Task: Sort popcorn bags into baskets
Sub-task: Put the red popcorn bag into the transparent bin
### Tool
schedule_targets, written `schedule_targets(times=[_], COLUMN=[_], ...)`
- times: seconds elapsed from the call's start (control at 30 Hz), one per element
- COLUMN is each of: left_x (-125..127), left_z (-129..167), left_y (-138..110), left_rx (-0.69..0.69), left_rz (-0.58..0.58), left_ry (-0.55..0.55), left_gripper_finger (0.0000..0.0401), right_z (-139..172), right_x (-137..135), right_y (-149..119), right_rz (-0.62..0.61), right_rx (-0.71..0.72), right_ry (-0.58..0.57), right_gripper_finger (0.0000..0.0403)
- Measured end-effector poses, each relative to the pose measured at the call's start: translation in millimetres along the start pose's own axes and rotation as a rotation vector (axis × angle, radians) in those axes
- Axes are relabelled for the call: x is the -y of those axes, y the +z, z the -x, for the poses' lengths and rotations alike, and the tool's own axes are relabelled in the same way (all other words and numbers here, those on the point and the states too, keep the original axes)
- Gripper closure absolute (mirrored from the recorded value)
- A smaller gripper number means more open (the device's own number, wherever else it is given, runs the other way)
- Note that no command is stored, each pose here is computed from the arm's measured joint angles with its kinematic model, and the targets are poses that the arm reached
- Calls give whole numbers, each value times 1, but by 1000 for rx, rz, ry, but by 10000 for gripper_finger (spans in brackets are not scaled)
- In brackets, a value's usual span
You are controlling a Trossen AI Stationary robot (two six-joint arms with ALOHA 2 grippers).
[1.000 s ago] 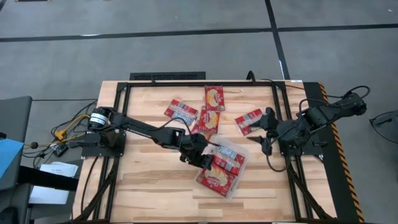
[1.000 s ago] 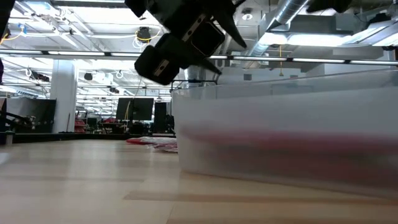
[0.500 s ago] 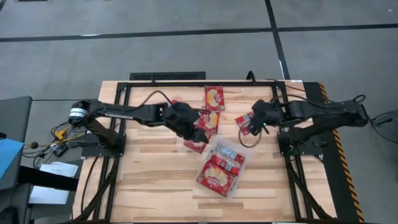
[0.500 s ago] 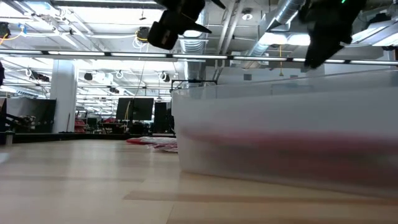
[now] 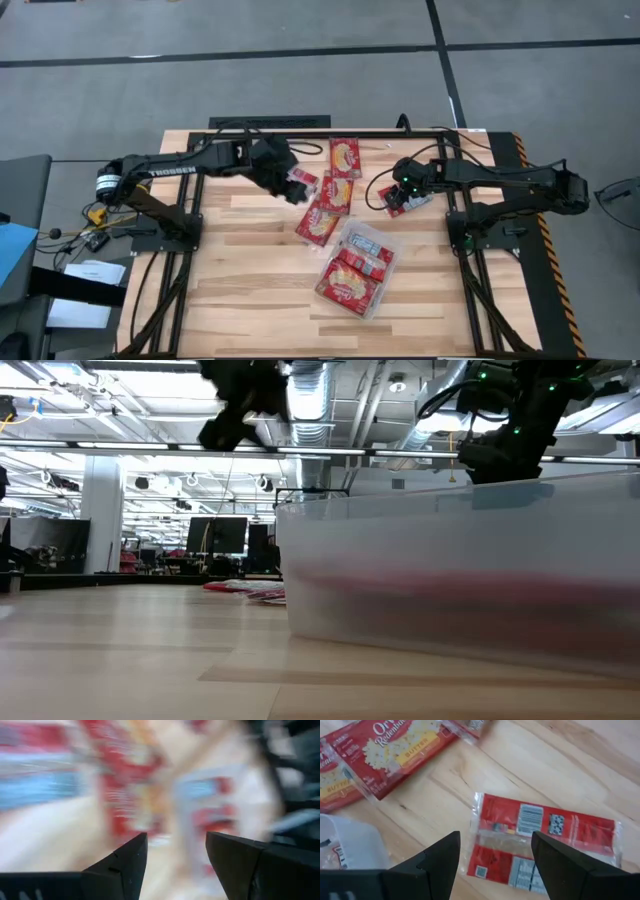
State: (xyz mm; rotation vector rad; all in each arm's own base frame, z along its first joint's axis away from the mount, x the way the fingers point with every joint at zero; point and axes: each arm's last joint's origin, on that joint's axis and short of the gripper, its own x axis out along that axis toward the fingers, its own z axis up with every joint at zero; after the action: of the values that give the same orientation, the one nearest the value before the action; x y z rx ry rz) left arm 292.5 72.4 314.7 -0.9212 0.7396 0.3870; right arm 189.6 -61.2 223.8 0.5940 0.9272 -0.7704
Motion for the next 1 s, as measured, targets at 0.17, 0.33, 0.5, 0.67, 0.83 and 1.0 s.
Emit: schedule_targets(times=[0.17, 0.33, 0.5, 0.67, 0.83, 1.0], left_x=[-52, -106, -149, -188, -206, -221], left_z=[7, 10, 12, 3, -15, -41], left_y=[20, 35, 40, 43, 46, 48], left_rx=[44, 45, 52, 66, 29, -13], left_rz=[-8, 46, 119, 280, 260, 212], left_ry=[303, 385, 403, 336, 307, 301], left_gripper_finger=[210, 186, 138, 107, 106, 106], right_z=[-2, -1, -4, -12, -23, -39], right_x=[-9, -16, -17, -15, -12, -14], right_y=[1, -1, 1, 12, 24, 33], right_rz=[-44, -45, 11, 38, 80, 90], right_rx=[27, 39, 51, 89, 111, 109], right_ry=[40, 68, 71, 67, 108, 180], right_gripper_finger=[132, 132, 132, 132, 132, 132])
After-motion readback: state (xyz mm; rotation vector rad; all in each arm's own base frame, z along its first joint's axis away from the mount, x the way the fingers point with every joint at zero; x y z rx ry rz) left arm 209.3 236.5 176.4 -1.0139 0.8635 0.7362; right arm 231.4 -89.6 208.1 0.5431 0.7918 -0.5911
